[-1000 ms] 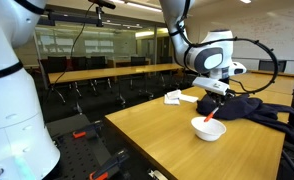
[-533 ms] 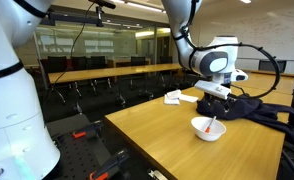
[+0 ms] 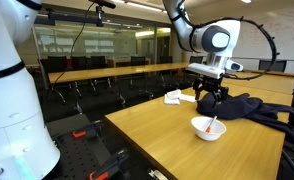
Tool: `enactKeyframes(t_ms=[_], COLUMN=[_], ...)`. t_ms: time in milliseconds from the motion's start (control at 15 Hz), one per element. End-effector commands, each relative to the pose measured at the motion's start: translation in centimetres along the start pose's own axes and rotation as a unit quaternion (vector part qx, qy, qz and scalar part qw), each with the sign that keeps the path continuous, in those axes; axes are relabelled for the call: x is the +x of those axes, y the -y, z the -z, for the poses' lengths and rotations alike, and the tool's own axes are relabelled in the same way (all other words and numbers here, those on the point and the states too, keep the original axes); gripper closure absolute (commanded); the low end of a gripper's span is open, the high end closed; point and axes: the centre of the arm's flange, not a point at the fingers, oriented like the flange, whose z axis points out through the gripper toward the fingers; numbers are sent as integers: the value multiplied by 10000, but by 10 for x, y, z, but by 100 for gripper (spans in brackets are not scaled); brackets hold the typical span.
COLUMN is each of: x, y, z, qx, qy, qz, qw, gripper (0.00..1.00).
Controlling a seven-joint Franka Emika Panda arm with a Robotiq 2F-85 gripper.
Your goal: Pick the pen and put it in the bowl
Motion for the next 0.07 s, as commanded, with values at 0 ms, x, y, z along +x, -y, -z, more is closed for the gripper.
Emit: enactKeyframes(t_ms=[0], x=[-22], y=[17], z=[15], qx=[-79], qy=[314], qz=[-44], qw=[9995], gripper=[0])
